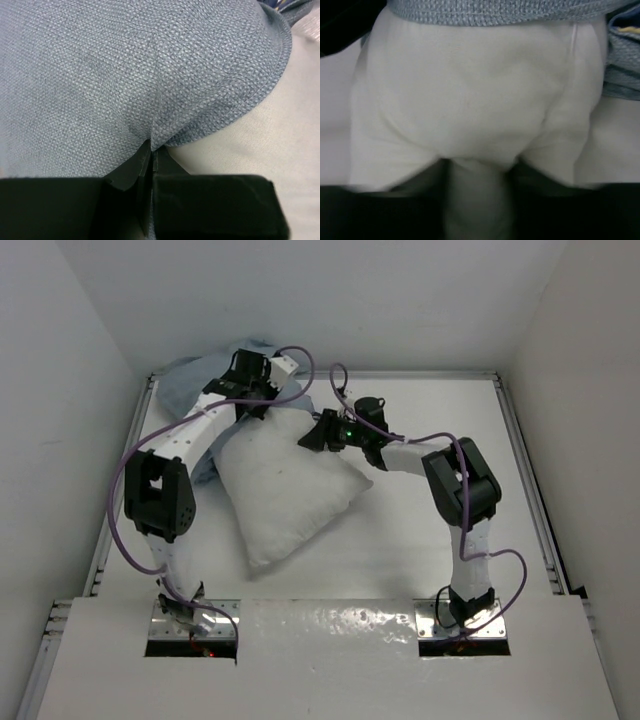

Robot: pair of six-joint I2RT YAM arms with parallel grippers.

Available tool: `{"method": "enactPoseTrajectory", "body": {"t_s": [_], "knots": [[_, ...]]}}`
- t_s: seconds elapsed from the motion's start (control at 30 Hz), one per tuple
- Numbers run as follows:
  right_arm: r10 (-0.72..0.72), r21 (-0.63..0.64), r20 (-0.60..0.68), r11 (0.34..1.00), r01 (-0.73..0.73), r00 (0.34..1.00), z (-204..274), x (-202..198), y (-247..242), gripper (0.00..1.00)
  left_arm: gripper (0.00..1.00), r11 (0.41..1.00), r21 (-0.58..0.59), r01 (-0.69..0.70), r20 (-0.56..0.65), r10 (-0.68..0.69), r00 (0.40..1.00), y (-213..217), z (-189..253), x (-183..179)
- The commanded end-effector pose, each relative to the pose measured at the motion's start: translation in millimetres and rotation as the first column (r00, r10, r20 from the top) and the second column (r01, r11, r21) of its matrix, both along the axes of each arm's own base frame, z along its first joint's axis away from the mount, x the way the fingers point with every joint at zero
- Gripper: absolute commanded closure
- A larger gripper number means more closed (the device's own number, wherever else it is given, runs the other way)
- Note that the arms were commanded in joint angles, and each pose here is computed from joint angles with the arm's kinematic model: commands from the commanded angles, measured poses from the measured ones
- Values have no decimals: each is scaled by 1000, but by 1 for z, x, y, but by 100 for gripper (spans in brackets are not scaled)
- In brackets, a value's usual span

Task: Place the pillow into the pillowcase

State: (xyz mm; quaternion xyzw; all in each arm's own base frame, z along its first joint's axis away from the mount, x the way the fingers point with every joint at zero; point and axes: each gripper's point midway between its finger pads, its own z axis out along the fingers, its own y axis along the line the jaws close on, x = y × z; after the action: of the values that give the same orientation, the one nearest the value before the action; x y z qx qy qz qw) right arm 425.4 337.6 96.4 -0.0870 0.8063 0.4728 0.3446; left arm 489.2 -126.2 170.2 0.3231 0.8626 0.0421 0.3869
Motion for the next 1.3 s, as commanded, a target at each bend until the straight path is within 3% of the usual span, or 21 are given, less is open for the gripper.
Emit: {"method": "enactPoseTrajectory", "body": {"t_s": [0.0, 0.03, 0.1, 0.23, 0.37, 0.5, 0.6, 0.63, 0.7, 0.73, 0.77, 0.8, 0.87, 1.0, 1.03, 1.07, 1.1, 1.13, 1.17, 1.2, 1.27], "knots": [[99, 142, -30, 985, -94, 995, 21, -3, 35, 84, 100, 998, -69, 6, 141, 4, 990, -3, 66, 9], [100, 163, -21, 982, -96, 995, 27, -1, 38, 100, 100, 996, -85, 18, 144, -6, 990, -6, 73, 7], [87, 201, 31, 975, -92, 996, 47, 4, 43, 100, 100, 978, -163, 133, 158, -107, 982, -28, 98, -4], [59, 268, 201, 957, -113, 978, 119, 17, 52, 100, 100, 883, -279, 377, 153, -347, 925, -71, 123, -40], [-59, 355, 422, 929, -105, 905, 201, 26, 53, 100, 100, 818, -331, 471, 69, -477, 876, -91, 104, -75], [-240, 494, 442, 870, -11, 864, 243, 44, 44, 100, 100, 741, -388, 548, 7, -593, 806, -116, 85, -113], [-479, 598, 303, 769, 227, 824, 228, 74, 10, 100, 100, 660, -461, 594, 4, -667, 745, -129, 89, -142], [-610, 614, 227, 695, 375, 759, 220, 92, -13, 100, 100, 652, -468, 596, -4, -676, 737, -128, 87, -148], [-736, 568, 111, 598, 565, 668, 193, 100, -45, 100, 100, 637, -464, 615, -20, -702, 712, -125, 84, -159], [-840, 490, 26, 483, 725, 542, 167, 108, -70, 100, 100, 644, -462, 610, -44, -704, 709, -121, 77, -165], [-871, 451, 6, 441, 776, 491, 159, 106, -79, 100, 100, 652, -454, 607, -56, -701, 711, -118, 71, -166], [-885, 405, 0, 426, 809, 466, 144, 105, -80, 100, 100, 657, -450, 605, -66, -700, 711, -117, 65, -167], [-873, 346, -12, 453, 821, 487, 124, 104, -67, 100, 100, 674, -444, 590, -87, -688, 721, -114, 52, -166], [-788, 267, 22, 598, 756, 615, 88, 95, -27, 100, 100, 739, -420, 526, -91, -611, 786, -109, 43, -144], [-767, 255, 37, 628, 736, 641, 86, 93, -22, 97, 100, 748, -413, 520, -72, -595, 800, -107, 47, -136], [-742, 232, 83, 664, 711, 665, 84, 91, -19, 88, 85, 764, -411, 498, -68, -570, 819, -99, 49, -127], [-717, 227, 112, 693, 685, 688, 88, 89, -21, 57, 76, 773, -416, 479, -51, -546, 836, -93, 57, -120], [-690, 193, 183, 724, 662, 701, 89, 88, -25, 38, 64, 781, -419, 464, -41, -527, 849, -87, 62, -116], [-660, 176, 221, 752, 636, 718, 94, 87, -26, 25, 47, 799, -421, 429, -34, -487, 873, -70, 67, -107], [-610, 174, 252, 792, 585, 751, 108, 85, -28, 5, 39, 808, -418, 415, -19, -465, 885, -61, 73, -101], [-517, 83, 329, 850, 521, 791, 109, 81, -33, 1, 23, 837, -406, 366, -1, -401, 916, -34, 84, -94]]}}
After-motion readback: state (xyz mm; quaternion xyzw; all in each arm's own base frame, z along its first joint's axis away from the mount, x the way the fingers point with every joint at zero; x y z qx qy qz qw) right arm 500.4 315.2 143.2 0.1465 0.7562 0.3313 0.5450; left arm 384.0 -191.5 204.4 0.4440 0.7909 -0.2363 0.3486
